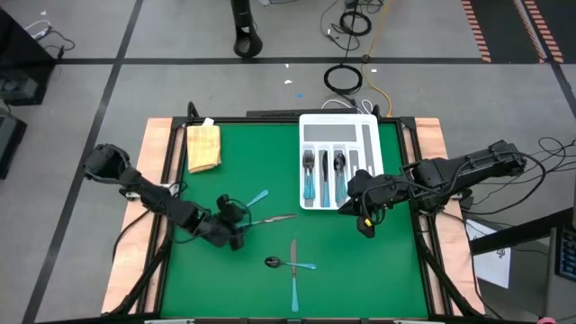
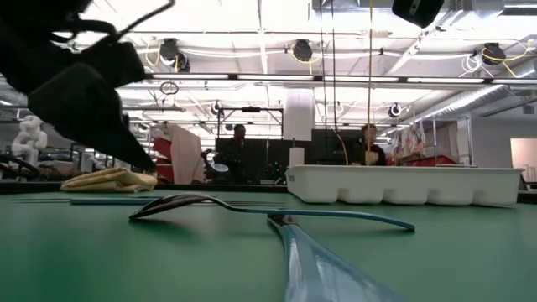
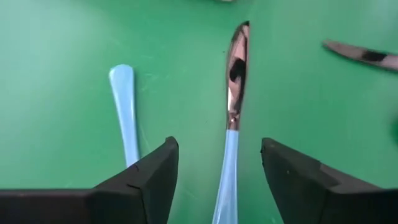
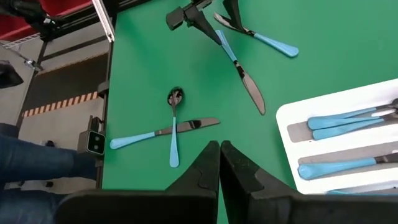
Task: Sort silverware
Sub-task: Put the blue table knife into the silverware organizer
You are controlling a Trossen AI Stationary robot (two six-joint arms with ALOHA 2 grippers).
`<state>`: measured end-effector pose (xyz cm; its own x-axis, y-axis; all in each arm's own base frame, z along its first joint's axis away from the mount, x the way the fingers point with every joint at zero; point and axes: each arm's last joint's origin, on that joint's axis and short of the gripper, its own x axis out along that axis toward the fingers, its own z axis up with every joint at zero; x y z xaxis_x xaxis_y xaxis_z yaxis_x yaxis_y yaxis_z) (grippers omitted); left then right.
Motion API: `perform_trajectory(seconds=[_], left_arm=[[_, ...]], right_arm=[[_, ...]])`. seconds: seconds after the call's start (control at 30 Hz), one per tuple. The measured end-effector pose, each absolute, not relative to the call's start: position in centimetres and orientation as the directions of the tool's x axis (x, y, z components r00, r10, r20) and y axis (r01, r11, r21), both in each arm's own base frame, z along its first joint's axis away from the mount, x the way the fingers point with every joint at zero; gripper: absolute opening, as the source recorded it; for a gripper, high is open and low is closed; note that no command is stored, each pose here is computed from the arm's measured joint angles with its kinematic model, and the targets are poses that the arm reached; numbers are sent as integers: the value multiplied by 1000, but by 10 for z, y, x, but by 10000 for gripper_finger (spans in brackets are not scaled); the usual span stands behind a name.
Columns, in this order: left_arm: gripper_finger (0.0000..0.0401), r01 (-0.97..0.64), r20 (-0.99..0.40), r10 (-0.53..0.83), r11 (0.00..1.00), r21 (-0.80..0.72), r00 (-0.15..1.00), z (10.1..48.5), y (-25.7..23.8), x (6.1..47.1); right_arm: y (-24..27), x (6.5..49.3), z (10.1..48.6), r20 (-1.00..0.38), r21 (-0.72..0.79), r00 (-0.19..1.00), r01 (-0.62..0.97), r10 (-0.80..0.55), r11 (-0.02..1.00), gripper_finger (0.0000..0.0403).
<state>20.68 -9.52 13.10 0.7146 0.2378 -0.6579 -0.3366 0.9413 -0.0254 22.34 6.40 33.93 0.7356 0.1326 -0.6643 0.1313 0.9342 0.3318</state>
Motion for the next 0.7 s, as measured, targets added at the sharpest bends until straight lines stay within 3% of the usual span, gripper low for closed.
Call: perform_trajectory(seconds=[0.3,0.7], left_arm=[[240,-357,-524,275,932,-59,806,125,-110,199],[241,-380,-556,334,924,36,761,85,-114,207]], right_arm=[[64,223,339,-666,322,736,132,125,938,0],[63,223,339,-666,301,739,137,105,944,0]])
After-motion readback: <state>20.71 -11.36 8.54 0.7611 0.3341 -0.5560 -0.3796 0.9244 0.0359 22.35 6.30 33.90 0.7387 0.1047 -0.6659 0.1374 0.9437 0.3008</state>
